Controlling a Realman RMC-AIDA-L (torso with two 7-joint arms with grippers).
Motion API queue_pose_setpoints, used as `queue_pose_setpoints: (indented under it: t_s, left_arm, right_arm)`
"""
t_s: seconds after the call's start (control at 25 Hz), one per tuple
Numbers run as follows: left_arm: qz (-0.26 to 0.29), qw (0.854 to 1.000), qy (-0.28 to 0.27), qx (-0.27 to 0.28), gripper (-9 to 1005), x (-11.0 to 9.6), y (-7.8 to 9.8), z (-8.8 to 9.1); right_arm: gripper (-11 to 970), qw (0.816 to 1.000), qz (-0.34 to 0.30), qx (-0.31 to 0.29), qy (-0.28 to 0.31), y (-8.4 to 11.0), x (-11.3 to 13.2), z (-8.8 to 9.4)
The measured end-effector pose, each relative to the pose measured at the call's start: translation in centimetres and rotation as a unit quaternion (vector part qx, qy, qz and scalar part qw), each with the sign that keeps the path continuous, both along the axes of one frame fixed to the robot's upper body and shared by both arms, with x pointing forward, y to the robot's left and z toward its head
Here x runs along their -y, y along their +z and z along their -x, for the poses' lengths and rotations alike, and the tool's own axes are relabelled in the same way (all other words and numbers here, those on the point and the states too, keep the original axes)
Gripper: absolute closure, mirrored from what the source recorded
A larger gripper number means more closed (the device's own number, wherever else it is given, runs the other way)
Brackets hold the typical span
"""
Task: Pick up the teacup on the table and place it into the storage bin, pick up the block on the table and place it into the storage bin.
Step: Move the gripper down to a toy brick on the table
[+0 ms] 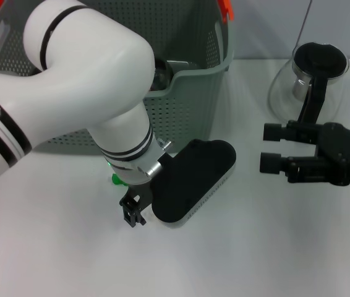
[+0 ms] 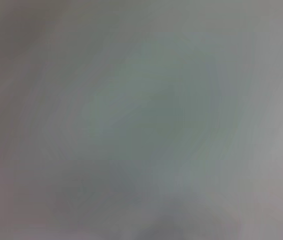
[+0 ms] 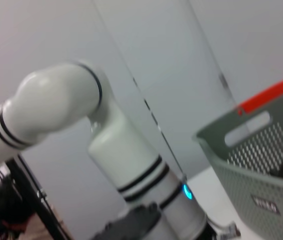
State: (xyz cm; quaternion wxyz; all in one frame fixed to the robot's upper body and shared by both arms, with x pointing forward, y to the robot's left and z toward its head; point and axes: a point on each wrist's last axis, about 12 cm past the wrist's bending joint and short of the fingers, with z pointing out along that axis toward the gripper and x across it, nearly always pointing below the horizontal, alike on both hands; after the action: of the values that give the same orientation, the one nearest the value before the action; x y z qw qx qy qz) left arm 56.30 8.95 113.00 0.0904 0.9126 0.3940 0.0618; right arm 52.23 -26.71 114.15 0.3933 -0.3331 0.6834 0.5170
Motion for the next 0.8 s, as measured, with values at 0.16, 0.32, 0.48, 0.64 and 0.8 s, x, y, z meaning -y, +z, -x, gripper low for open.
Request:
queue_pose_setpoints:
  t_s: [0.16,0.32,0.48,0.64,0.8]
  left_arm:
    - [-0.003,1.0,-0.001,0.0,123,0.0,-0.1,0.0]
    - [-0.01,1.0,0.0,0.0,127,0.1,-0.2,0.2]
    - [-0.017,1.0,-0.001,0.003,131,0.3,-0.5,0.3]
    - [-0.025,1.0,-0.003,0.006,135,0.6,-0.7,0.4]
    - [-0.03,0.999,-0.007,0.01,139,0.9,-0.8,0.3]
  right_arm:
    - [14,0.999,0.038,-0.008,0.007,-0.6,0.3,0.2]
    - [14,0.995,0.095,-0.017,0.006,-1.5,0.5,-0.2]
    - [14,0.988,0.149,-0.032,0.0,-2.7,-0.4,-1.6]
    - [15,0.983,0.176,-0.049,0.0,-4.1,-1.8,-2.7]
    - [15,0.982,0.18,-0.048,0.007,-4.6,-2.5,-3.1]
